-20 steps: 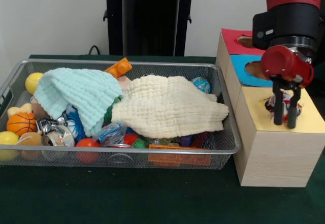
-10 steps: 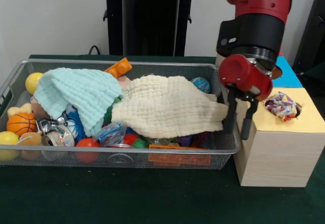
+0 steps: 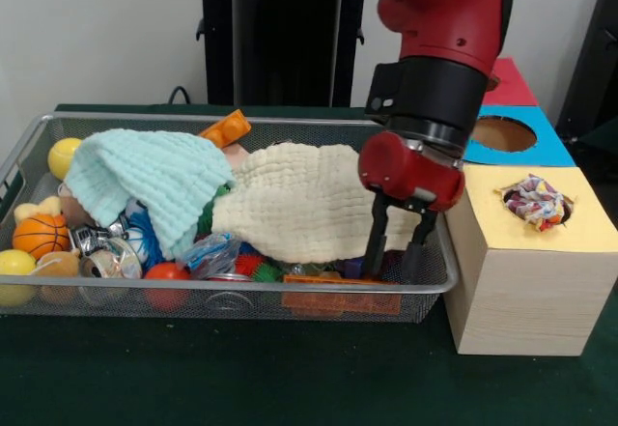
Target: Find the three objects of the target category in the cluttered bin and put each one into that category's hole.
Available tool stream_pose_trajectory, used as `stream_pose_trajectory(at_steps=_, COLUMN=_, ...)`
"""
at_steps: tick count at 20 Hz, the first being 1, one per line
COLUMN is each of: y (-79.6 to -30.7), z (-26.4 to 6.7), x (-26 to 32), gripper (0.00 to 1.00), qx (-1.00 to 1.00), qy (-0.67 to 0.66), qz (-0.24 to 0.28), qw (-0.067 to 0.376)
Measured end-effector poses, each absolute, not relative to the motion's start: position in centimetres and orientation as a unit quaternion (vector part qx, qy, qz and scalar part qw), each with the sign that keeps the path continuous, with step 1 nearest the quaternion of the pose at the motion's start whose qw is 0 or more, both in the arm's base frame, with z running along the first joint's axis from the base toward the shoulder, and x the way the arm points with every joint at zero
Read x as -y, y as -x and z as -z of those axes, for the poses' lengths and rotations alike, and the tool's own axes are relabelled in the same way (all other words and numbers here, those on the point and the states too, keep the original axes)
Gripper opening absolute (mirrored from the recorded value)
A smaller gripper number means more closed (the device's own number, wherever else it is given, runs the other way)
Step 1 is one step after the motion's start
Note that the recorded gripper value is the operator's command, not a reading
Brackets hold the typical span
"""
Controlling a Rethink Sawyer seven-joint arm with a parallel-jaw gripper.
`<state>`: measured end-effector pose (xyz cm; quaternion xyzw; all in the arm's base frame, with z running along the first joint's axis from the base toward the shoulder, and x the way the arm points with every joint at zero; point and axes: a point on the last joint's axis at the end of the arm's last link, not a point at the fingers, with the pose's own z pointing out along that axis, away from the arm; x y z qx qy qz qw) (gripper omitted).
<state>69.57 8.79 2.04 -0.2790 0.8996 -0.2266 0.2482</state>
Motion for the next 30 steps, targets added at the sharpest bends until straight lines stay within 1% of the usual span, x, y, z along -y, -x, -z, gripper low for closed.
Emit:
stream_pose_trajectory(at_steps=5, y=-68.7, z=-1.7, x=-7.1, gripper=1.00, qx=-0.928, qy=0.229, qz=0.188, qw=0.224)
stream_pose_trajectory(at_steps=9, y=-68.2, z=-2.1, x=-7.2, gripper=1.00, qx=-0.935, qy=0.216, qz=0.176, qw=0.218)
stream_pose_trajectory(at_steps=15, y=-68.0, z=-3.3, x=-9.0, gripper=1.00, qx=-0.939, qy=0.211, qz=0.153, qw=0.226)
stream_pose_trajectory(at_steps=22, y=-68.0, z=-4.9, x=-11.1, gripper=1.00, qx=-0.946, qy=0.195, qz=0.108, qw=0.236)
stream_pose_trajectory(at_steps=25, y=-68.0, z=-5.3, x=-11.3, gripper=1.00, qx=-0.949, qy=0.191, qz=0.102, qw=0.230)
stream_pose_trajectory(at_steps=30, y=-67.4, z=-6.4, x=-11.6, gripper=1.00, qx=-0.956, qy=0.190, qz=0.109, qw=0.196)
